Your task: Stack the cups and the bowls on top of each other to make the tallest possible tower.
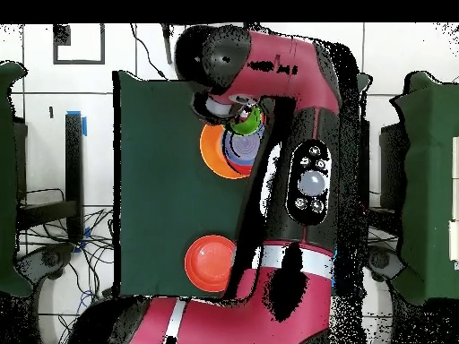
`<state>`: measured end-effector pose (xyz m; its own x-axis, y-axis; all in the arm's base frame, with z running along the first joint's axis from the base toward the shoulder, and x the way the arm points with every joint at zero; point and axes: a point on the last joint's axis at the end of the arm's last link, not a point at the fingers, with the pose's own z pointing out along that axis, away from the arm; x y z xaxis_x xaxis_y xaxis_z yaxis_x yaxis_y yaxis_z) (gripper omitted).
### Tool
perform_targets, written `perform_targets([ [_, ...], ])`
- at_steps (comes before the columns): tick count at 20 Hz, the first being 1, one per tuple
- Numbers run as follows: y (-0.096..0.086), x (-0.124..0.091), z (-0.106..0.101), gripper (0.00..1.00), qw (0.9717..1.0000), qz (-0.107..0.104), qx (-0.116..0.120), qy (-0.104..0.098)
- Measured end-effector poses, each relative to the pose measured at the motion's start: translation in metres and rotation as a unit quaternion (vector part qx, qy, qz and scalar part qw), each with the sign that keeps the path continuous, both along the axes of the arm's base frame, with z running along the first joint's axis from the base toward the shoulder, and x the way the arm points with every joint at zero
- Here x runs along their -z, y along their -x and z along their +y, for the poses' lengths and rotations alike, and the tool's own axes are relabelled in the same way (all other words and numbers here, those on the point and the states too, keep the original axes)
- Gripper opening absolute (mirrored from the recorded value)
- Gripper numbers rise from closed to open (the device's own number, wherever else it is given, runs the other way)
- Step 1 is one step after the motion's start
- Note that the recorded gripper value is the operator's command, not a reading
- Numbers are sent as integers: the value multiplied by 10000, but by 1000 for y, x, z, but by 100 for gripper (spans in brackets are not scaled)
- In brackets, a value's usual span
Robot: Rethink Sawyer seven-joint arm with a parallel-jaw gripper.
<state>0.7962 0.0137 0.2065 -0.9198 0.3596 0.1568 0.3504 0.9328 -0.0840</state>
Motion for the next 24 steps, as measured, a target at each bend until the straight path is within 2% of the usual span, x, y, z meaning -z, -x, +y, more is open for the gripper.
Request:
perform_targets([
  [10,2,7,0,0,10000,-19,0,5],
  [24,16,25,-1,0,9999,143,24,-26],
])
